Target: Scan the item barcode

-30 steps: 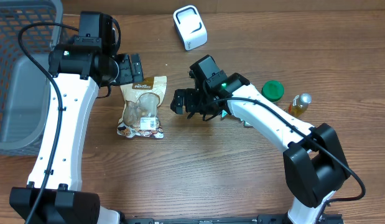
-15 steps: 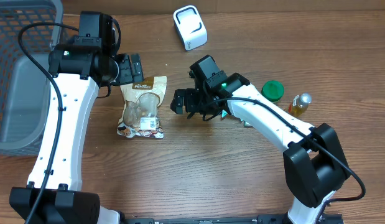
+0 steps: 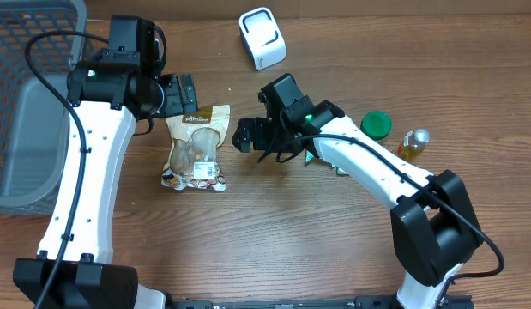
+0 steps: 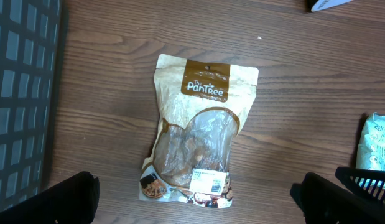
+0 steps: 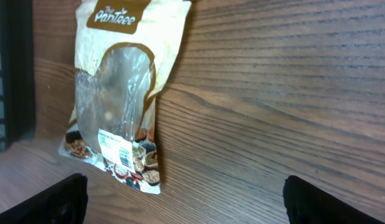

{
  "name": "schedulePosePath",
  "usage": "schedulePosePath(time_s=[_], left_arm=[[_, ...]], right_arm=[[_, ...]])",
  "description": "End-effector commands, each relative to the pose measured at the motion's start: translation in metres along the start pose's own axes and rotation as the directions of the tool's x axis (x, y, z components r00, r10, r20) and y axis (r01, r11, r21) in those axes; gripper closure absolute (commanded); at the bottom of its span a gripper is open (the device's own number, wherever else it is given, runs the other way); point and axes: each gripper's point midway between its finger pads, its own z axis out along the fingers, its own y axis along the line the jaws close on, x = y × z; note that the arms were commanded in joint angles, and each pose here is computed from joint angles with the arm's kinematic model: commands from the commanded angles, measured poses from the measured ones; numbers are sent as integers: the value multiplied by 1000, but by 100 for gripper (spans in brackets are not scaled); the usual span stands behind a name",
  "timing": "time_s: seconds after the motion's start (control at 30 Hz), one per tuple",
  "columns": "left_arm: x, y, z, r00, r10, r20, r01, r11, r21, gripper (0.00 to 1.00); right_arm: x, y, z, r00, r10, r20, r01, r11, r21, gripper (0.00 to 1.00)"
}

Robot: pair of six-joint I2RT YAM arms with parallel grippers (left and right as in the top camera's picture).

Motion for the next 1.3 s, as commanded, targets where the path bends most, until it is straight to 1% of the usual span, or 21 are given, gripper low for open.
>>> schedulePosePath(time_s=[0.0, 0.27, 0.43, 0.5, 0.6, 0.63, 0.73, 0.8, 0.83, 1.07, 1.1, 1.13, 1.27], left_arm=[[1, -2, 3, 1000, 11, -9, -11, 1000, 4, 0], [1, -2, 3, 1000, 11, -9, -11, 1000, 4, 1], [1, -2, 3, 1000, 11, -9, -11, 1000, 4, 0], [1, -2, 3, 1000, 11, -9, -11, 1000, 4, 0], [1, -2, 3, 1000, 11, -9, -11, 1000, 4, 0], [1, -2, 3, 1000, 11, -9, -11, 1000, 4, 0], [1, -2, 3, 1000, 11, -9, -11, 1000, 4, 1], [1, -2, 3, 1000, 11, -9, -11, 1000, 4, 0], [1, -2, 3, 1000, 11, -9, -11, 1000, 4, 0], [1, -2, 3, 1000, 11, -9, -11, 1000, 4, 0], [1, -2, 3, 1000, 11, -9, -11, 1000, 4, 0], [1, -2, 3, 1000, 11, -9, -11, 1000, 4, 0], [1, -2, 3, 1000, 11, -9, -11, 1000, 4, 0]], right_arm=[[-5, 9, -6, 1000, -15, 26, 16, 1000, -11, 10], [6, 13, 23, 999, -41, -9, 41, 999, -10, 11], [3, 11, 39, 999, -44, -1, 44, 999, -15, 19], [0, 11, 43, 999, -48, 9, 48, 999, -23, 25], [-7, 16, 46, 998, -57, 38, 59, 997, -41, 44], [-10, 17, 46, 997, -62, 49, 65, 997, -47, 49], [-16, 26, 46, 994, -78, 81, 84, 994, -70, 59], [-18, 35, 47, 990, -95, 103, 104, 990, -90, 69], [-19, 40, 48, 988, -104, 115, 116, 988, -101, 73], [-24, 65, 70, 972, -151, 182, 181, 970, -161, 72], [-25, 67, 75, 969, -156, 194, 189, 967, -170, 73], [-25, 71, 79, 965, -162, 205, 200, 963, -179, 76], [-29, 80, 94, 953, -177, 247, 230, 951, -208, 78]])
